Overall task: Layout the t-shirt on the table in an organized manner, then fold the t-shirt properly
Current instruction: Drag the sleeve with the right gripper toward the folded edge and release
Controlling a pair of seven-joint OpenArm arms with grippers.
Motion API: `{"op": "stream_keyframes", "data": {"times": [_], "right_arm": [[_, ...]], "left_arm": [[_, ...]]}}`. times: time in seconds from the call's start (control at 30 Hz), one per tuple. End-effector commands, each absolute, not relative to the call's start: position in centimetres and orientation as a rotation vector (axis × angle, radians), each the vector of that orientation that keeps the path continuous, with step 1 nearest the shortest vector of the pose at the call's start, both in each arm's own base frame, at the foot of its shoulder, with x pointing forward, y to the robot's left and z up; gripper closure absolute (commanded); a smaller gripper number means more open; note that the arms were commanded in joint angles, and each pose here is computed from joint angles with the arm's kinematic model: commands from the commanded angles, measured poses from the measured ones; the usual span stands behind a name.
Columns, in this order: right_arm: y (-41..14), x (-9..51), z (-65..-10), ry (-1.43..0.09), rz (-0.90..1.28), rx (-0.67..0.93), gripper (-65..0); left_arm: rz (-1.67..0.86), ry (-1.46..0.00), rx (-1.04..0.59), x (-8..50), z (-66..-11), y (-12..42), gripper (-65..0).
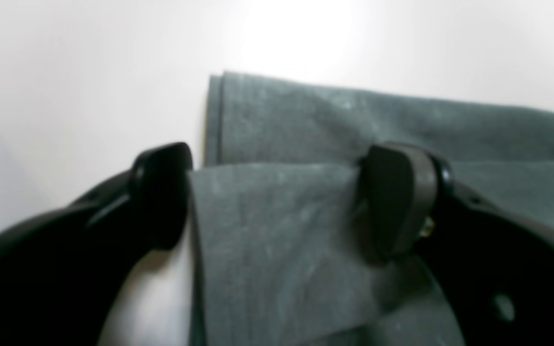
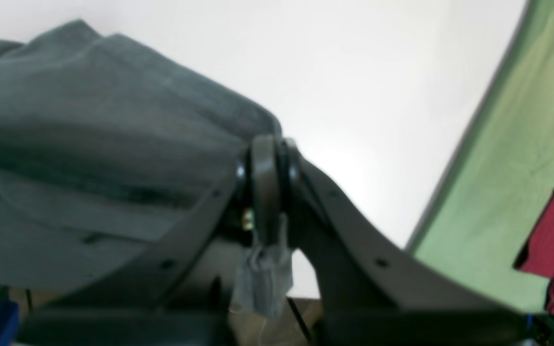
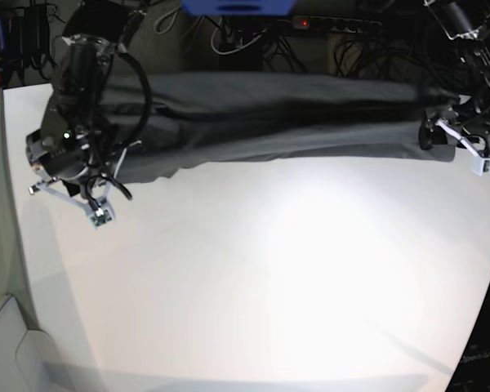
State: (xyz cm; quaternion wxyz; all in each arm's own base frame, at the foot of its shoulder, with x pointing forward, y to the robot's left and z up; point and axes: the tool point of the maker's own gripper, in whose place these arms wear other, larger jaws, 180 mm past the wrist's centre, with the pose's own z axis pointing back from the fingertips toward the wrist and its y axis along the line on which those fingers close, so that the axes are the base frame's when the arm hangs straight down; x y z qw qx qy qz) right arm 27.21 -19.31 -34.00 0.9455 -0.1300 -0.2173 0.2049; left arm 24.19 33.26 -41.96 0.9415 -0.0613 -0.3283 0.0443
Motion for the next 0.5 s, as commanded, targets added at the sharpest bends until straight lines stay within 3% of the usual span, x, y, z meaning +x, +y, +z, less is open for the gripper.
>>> {"op": "stream_keyframes", "data": {"times": [0.0,0.47], "right_arm": [[-19.4,27.4,-33.3,-0.465,0.418,-0.278,0.0],[-19.5,25.0,-35.1,-0.397,0.424,-0.263,0.0]], "left_arm": [[0.083,-0.681,-0.110,24.5,-41.3,33.8,-54.8],[0.083,-0.680,-0.108,24.5,-41.2,33.9,-54.8]]}}
